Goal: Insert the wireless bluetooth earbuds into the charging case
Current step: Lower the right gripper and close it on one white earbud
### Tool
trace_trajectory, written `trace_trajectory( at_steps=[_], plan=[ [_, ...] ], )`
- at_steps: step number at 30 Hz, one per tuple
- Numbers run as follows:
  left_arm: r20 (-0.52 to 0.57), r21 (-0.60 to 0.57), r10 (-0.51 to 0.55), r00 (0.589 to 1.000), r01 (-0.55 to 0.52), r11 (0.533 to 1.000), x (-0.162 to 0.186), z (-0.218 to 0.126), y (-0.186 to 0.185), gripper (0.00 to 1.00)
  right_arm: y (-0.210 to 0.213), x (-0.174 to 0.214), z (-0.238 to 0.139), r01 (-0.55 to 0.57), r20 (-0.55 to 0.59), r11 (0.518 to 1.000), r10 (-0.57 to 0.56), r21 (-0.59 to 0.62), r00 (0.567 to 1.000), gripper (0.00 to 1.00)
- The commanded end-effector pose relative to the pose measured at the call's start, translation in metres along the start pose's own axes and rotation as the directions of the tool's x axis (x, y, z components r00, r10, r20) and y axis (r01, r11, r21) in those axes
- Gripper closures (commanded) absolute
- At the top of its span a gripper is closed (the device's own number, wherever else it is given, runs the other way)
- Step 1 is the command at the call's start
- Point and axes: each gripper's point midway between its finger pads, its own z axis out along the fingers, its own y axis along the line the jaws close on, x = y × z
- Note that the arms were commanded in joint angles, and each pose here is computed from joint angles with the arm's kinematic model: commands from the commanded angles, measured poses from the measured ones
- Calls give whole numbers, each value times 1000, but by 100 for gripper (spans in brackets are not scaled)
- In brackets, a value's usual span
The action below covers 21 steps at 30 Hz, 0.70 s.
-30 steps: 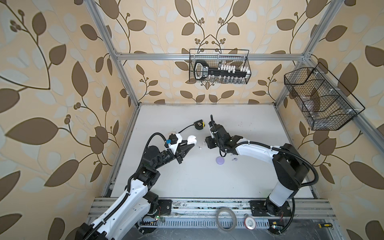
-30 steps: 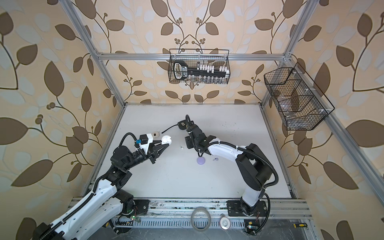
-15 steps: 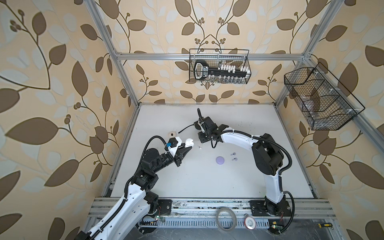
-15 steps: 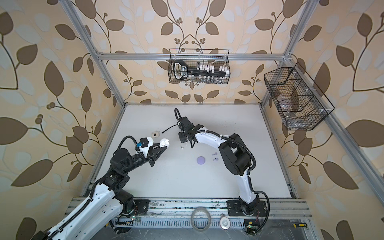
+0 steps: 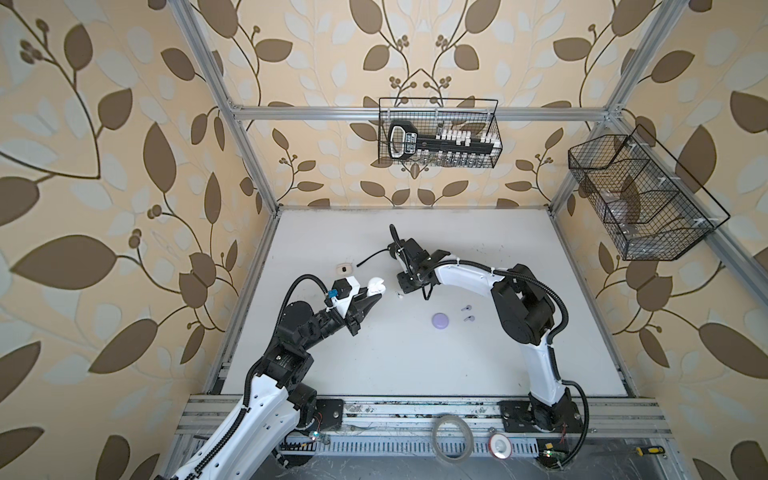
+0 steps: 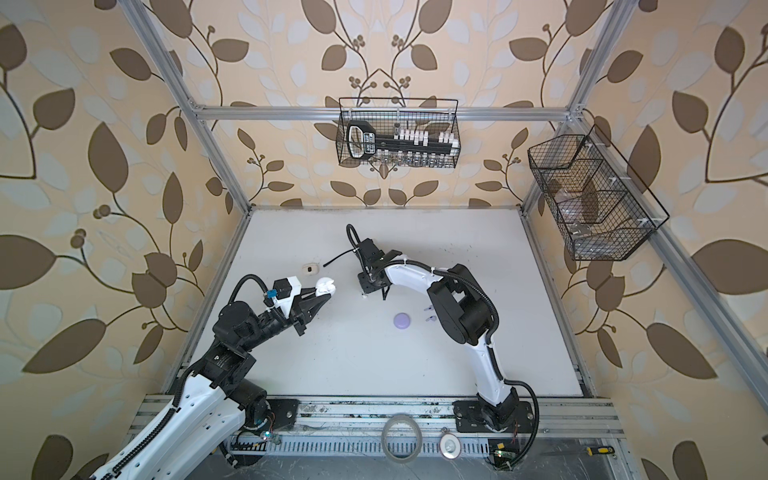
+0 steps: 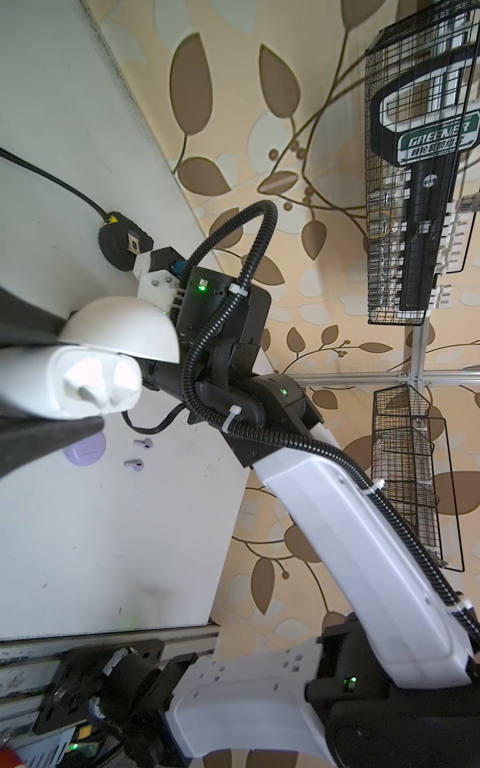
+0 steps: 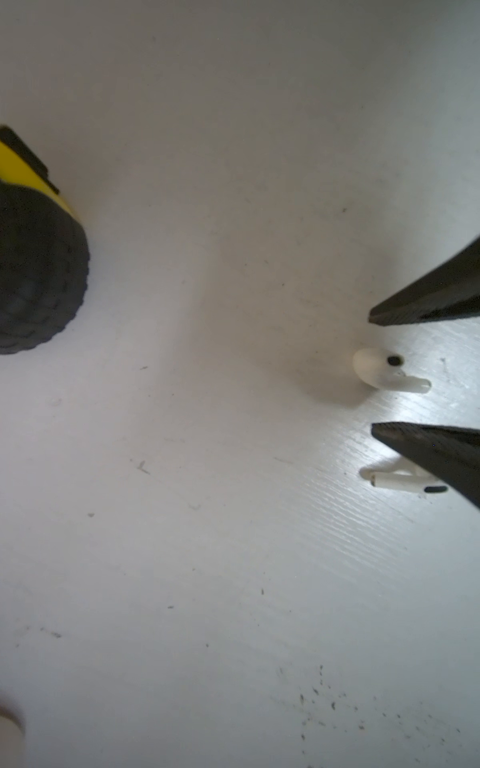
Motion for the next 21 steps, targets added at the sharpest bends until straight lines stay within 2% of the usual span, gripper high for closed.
trace_trajectory(
  at_steps=[1,8,14,21],
  plan=[
    [36,-3,40,999,-39,999,-9,-1,0,100,3,4,11,4,-30,1000,-4,-9,1000,62],
    [43,1,41,998,-41,999,-10,-2,-1,100,3,8,19,6,-46,1000,-6,-4,999,64],
    [46,0,43,998,-43,999,-10,-3,-2,100,1,11,19,5,-50,1000,-5,6,999,72],
    [48,2,42,998,-42,999,-11,-4,-3,100,5,13,17,22,-64,1000,-21,20,998,73]
  ],
)
